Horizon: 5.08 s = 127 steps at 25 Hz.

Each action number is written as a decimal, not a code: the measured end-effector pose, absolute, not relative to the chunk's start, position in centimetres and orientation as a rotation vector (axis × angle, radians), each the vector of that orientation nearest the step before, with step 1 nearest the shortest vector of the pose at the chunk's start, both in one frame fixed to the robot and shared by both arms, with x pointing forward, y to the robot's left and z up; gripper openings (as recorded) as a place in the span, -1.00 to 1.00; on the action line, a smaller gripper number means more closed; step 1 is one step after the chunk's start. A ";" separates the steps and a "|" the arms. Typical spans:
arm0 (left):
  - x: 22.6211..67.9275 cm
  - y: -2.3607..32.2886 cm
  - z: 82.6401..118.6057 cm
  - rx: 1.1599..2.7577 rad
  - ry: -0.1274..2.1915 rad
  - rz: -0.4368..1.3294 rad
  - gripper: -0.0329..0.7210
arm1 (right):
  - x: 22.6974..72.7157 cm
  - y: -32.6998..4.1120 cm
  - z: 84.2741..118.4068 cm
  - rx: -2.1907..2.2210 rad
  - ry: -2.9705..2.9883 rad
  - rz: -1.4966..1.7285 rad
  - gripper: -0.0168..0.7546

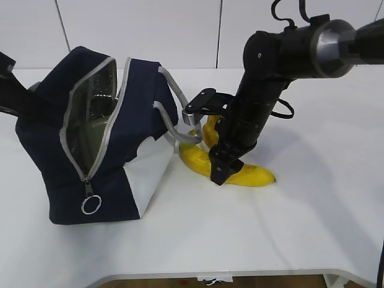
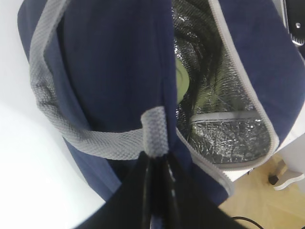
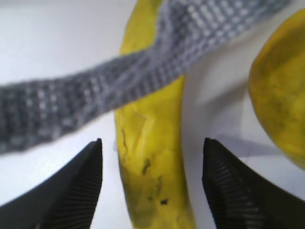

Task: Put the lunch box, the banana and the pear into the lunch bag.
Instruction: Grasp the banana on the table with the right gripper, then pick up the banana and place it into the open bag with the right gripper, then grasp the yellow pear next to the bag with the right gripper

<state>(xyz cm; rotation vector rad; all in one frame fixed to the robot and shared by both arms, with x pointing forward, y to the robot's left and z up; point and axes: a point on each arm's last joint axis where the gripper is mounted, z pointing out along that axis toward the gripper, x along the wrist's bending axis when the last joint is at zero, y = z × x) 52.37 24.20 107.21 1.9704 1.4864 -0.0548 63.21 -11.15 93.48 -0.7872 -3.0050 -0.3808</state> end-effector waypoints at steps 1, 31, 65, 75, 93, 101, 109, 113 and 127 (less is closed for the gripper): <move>52.4 24.2 107.2 1.970 1.486 -0.055 -0.91 | 63.2 -11.2 93.5 -0.786 -3.003 -0.378 0.36; 52.4 24.2 107.2 1.970 1.486 -0.054 -0.91 | 64.0 -11.0 98.3 -0.920 -2.948 -0.317 -0.27; 52.4 24.2 107.2 1.968 1.486 -0.056 -0.91 | 62.1 -8.2 114.6 -1.421 -2.304 -1.267 -0.27; 52.4 24.1 107.3 1.953 1.486 -0.066 -0.91 | 62.5 -1.1 111.0 -1.348 -2.075 -1.388 -0.27; 52.5 24.1 107.3 1.943 1.487 -0.050 -0.91 | 63.7 0.4 103.0 -1.332 -2.328 -1.092 -0.27; 52.6 24.1 107.4 1.938 1.488 -0.048 -0.91 | 63.4 0.4 102.8 -1.314 -2.345 -1.038 0.41; 52.6 24.1 107.4 1.936 1.488 -0.049 -0.91 | 63.9 -1.0 106.8 -1.228 -2.450 -1.023 0.46; 52.6 24.1 107.4 1.936 1.488 -0.049 -0.91 | 64.1 -1.9 109.7 -1.226 -2.578 -1.051 0.42; 52.5 24.3 107.2 1.963 1.488 -0.030 -0.91 | 65.4 -6.7 108.2 -1.721 -2.860 -0.627 0.41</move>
